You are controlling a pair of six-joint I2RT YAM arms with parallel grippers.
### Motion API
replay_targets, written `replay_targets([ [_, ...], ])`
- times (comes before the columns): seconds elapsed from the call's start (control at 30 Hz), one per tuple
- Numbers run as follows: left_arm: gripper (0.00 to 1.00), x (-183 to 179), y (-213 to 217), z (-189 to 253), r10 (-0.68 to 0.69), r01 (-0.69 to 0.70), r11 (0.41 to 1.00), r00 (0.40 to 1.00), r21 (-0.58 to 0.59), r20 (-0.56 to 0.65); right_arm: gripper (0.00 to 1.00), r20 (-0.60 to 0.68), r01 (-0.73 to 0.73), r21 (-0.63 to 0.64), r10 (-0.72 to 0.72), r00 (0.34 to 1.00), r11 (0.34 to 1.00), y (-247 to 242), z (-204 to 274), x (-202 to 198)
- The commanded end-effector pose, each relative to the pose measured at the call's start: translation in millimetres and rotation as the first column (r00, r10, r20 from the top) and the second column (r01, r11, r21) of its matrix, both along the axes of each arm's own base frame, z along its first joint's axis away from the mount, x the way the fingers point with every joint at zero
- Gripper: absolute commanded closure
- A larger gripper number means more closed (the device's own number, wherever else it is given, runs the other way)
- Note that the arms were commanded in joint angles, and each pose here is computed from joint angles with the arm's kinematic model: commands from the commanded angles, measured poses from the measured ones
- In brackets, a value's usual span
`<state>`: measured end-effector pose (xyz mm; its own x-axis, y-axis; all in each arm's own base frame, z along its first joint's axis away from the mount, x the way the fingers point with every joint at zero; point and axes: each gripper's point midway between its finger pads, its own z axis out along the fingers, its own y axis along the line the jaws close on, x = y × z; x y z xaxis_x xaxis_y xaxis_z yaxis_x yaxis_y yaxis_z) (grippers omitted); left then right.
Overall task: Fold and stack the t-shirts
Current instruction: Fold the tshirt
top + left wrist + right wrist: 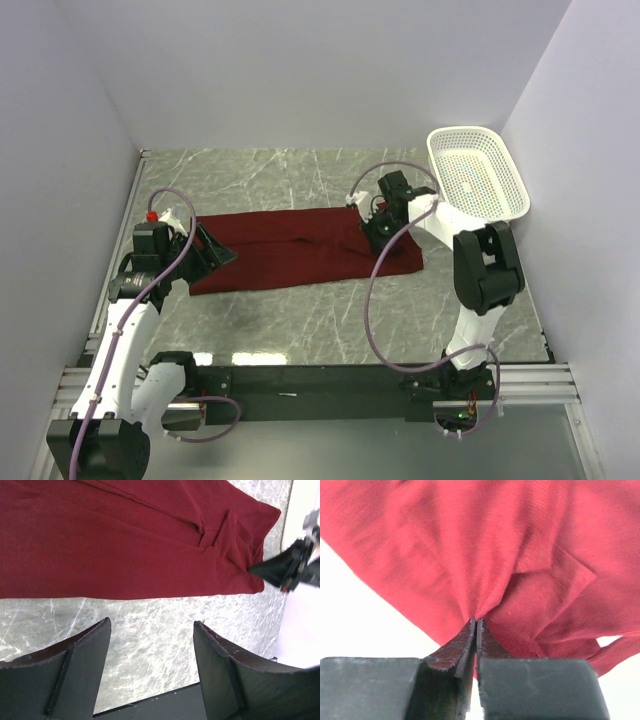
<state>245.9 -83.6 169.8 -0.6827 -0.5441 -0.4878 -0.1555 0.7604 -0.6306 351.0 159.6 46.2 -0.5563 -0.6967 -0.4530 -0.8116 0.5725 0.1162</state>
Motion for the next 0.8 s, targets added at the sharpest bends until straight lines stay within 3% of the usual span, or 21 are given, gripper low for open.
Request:
replay_targets([
  [0.0, 0.28, 4, -4, 6, -0.026, 0.026, 1.0, 0.999, -0.007, 0.043, 0.8, 0.026, -0.118, 0.019, 0.118, 0.993, 0.993, 13, 11, -29],
  [0.1, 0.28, 6, -5, 11, -0.027, 0.027, 1.0, 0.998, -0.013, 0.052, 0.63, 0.057, -0.087, 0.05, 0.084, 0.995, 0.995, 14, 22, -24],
  [0.17, 0.28, 6, -4, 11, -0.026, 0.027, 1.0, 0.998, -0.009, 0.049, 0.58, 0.091, -0.045, 0.078, 0.038, 0.995, 0.996, 13, 36, -12],
  [0.4, 0.28, 5, -3, 13, -0.023, 0.023, 1.0, 0.998, 0.001, 0.051, 0.62, 0.129, 0.186, 0.206, -0.215, 0.968, 0.961, -9, 79, 48],
  [0.77, 0.28, 5, -4, 11, -0.027, 0.028, 1.0, 0.998, -0.005, 0.05, 0.59, 0.015, 0.24, 0.135, -0.244, 0.97, 0.961, -15, 40, 40],
])
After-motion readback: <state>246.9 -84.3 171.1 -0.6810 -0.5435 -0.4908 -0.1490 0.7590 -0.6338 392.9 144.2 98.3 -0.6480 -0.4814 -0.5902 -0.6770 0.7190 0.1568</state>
